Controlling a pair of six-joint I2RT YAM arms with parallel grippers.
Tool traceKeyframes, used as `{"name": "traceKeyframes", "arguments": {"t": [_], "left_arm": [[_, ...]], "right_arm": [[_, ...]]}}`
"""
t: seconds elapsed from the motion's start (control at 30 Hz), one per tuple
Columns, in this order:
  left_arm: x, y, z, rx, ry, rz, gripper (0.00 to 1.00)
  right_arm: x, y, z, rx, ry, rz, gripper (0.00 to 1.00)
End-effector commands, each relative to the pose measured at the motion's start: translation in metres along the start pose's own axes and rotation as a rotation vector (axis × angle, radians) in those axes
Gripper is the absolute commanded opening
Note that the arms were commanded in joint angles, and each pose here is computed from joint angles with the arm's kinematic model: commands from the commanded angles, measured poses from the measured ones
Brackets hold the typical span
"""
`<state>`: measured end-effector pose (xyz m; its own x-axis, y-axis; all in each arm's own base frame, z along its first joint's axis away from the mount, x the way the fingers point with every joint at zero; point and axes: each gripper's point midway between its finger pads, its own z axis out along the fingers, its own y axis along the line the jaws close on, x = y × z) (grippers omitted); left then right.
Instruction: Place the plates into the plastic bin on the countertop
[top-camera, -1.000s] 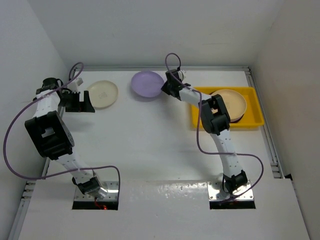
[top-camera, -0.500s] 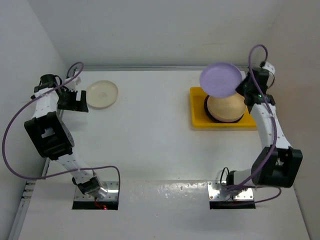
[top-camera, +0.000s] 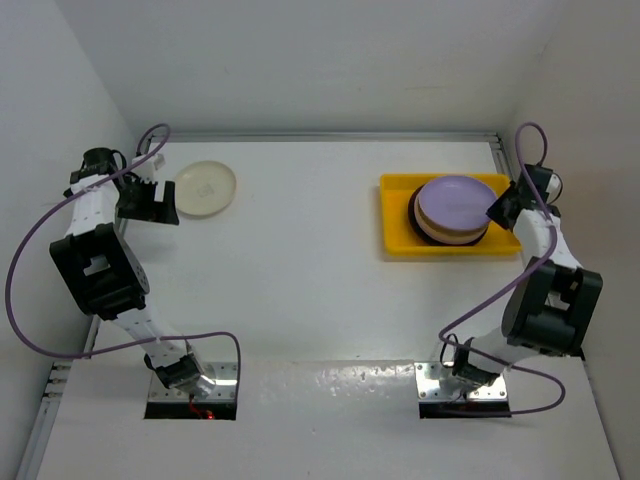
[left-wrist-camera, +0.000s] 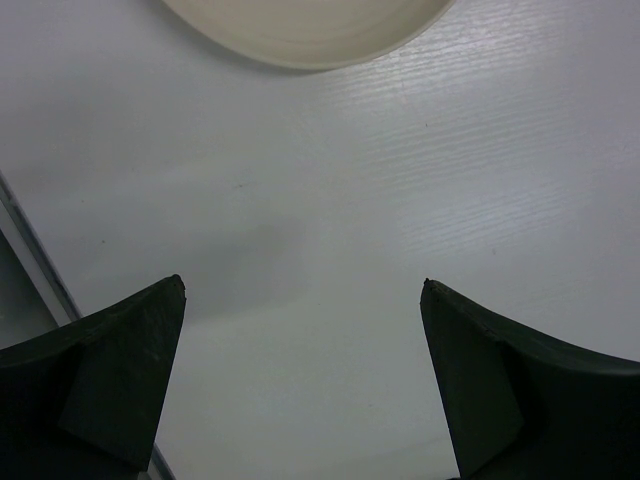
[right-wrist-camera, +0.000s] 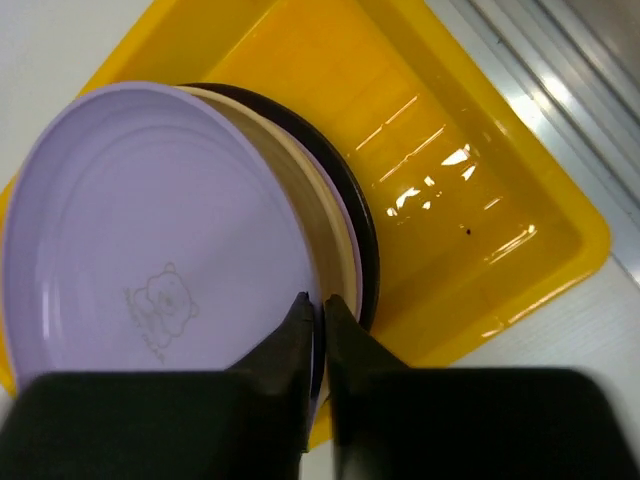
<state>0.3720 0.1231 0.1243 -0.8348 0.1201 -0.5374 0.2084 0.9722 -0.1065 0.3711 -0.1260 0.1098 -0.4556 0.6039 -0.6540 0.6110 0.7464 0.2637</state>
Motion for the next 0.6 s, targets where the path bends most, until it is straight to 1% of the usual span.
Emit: {"name": "traceKeyframes", "arguments": {"t": [0.0,0.03,0.07,0.1,0.13,0.2,0.23,0.27,0.3,0.33,0.4,0.43,0.47,0.53,0.57], "left_arm": [[-0.013,-0.007,-0.018,-0.012,-0.049,0.036,1.00],[-0.013,-0.007,-0.018,-0.012,-0.049,0.036,1.00],[-0.013,-0.007,-0.018,-0.012,-0.049,0.036,1.00],[-0.013,-0.007,-0.018,-0.012,-0.049,0.036,1.00],[-0.012,-0.007,-0.015,-0.007,-0.041,0.018,1.00],[-0.017,-0.003,-0.008,-0.004,-0.076,-0.020,1.00],[-0.020,0.005,-0.010,-0.024,-0.100,-0.048,1.00],[-0.017,0.013,-0.005,-0.033,-0.106,-0.092,1.00],[-0.020,0.022,0.006,-0.047,-0.133,-0.163,1.00],[-0.025,0.026,0.012,-0.053,-0.152,-0.197,1.00],[-0.020,0.044,0.027,-0.104,-0.152,-0.278,1.00],[-0.014,0.052,0.047,-0.114,-0.133,-0.344,0.99],[-0.020,0.061,0.051,-0.129,-0.142,-0.361,0.99],[-0.020,0.067,0.067,-0.122,-0.132,-0.407,0.92],[-0.030,0.067,0.073,-0.108,-0.145,-0.390,0.90]], "right_arm": [[-0.018,0.022,0.012,-0.051,-0.036,-0.035,0.19],[-0.009,0.021,0.021,-0.037,-0.009,-0.045,0.30],[-0.010,0.023,0.022,-0.034,-0.010,-0.055,0.39],[-0.012,0.023,0.023,-0.024,-0.013,-0.069,0.60],[-0.013,0.024,0.025,-0.021,-0.013,-0.083,0.66],[-0.015,0.027,0.021,0.005,-0.018,-0.128,0.72],[-0.018,0.026,0.019,0.020,-0.032,-0.140,0.72],[-0.018,0.033,0.013,0.014,-0.042,-0.188,0.73],[-0.023,0.033,0.007,0.027,-0.066,-0.209,0.75],[-0.025,0.031,0.006,0.050,-0.080,-0.212,0.75],[-0.027,0.038,-0.007,0.049,-0.105,-0.249,0.76],[-0.027,0.044,-0.012,0.035,-0.116,-0.265,0.76],[-0.024,0.044,-0.015,0.033,-0.118,-0.272,0.76],[-0.028,0.057,-0.029,0.001,-0.159,-0.289,0.76],[-0.027,0.058,-0.034,-0.009,-0.169,-0.296,0.76]]}}
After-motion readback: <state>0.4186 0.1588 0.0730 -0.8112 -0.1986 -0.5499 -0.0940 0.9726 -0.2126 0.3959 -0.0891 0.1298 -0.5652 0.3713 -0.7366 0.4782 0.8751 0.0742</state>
